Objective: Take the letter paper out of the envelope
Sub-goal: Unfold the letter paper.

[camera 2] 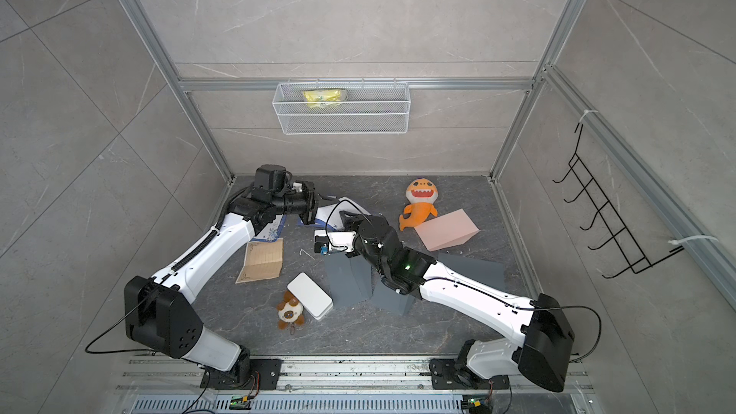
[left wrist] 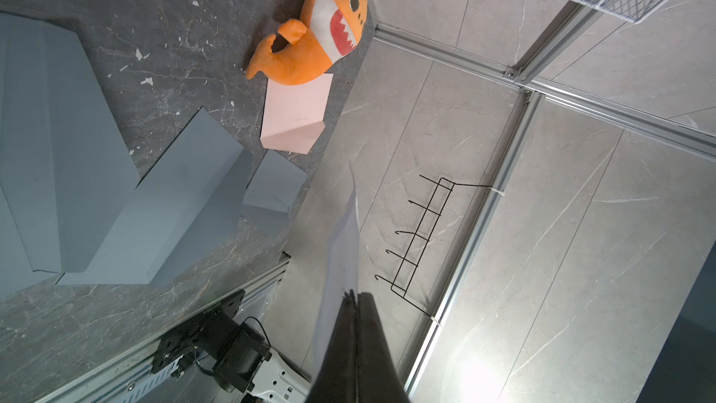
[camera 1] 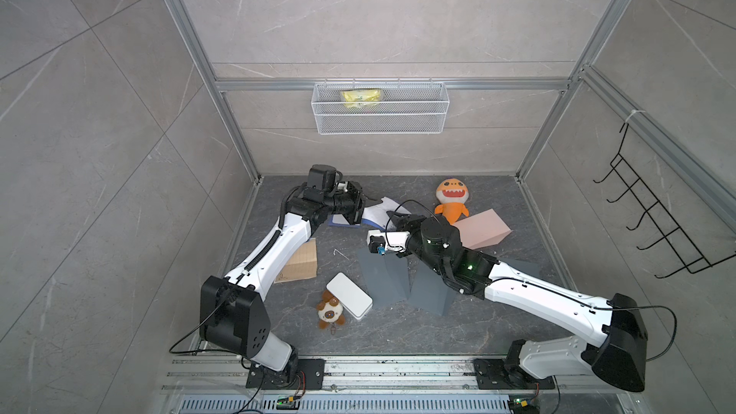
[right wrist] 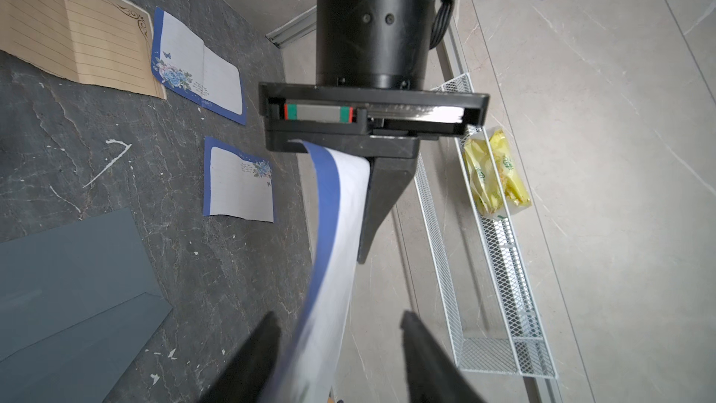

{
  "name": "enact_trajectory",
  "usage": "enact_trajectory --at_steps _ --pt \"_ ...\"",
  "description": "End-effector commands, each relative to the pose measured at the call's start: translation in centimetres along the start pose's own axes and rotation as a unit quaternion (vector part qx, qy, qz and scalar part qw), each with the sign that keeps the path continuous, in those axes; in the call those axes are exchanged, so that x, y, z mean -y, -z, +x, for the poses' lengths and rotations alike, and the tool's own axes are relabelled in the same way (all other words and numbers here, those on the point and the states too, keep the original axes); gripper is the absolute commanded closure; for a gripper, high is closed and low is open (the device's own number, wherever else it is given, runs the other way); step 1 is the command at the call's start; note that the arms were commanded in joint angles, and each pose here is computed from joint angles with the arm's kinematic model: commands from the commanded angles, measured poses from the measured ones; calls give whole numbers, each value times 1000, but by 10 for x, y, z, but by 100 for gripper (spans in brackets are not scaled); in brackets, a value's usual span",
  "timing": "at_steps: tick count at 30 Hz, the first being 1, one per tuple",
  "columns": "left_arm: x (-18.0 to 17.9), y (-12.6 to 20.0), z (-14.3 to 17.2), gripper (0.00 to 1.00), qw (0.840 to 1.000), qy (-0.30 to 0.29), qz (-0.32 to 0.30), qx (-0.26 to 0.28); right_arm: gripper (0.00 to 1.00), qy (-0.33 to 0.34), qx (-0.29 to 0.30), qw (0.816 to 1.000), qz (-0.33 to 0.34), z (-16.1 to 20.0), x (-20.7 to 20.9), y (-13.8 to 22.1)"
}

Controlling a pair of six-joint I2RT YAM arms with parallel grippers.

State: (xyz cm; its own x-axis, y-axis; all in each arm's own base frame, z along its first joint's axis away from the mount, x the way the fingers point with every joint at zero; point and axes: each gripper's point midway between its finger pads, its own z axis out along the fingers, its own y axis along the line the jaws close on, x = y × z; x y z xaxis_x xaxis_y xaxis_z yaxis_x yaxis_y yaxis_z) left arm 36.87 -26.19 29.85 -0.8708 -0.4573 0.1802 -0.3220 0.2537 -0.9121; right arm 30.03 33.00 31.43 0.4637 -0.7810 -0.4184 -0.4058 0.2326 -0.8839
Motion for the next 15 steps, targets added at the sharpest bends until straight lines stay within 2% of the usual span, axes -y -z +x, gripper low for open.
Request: enact_trajectory --at_steps 1,5,8,11,15 --pt "48 25 -19 100 987 -129 45 83 31 -128 -8 991 29 5 21 26" --pt "50 17 -48 100 969 -194 63 142 28 -290 -37 956 33 23 23 48" --pt "40 0 -72 100 956 -221 78 174 28 -410 -63 909 26 34 19 64" --pt "25 -24 -97 100 948 -236 85 194 30 -510 -78 857 6 44 9 74" --pt "10 -59 -119 100 937 -265 96 208 31 -630 -92 771 -34 56 -5 77"
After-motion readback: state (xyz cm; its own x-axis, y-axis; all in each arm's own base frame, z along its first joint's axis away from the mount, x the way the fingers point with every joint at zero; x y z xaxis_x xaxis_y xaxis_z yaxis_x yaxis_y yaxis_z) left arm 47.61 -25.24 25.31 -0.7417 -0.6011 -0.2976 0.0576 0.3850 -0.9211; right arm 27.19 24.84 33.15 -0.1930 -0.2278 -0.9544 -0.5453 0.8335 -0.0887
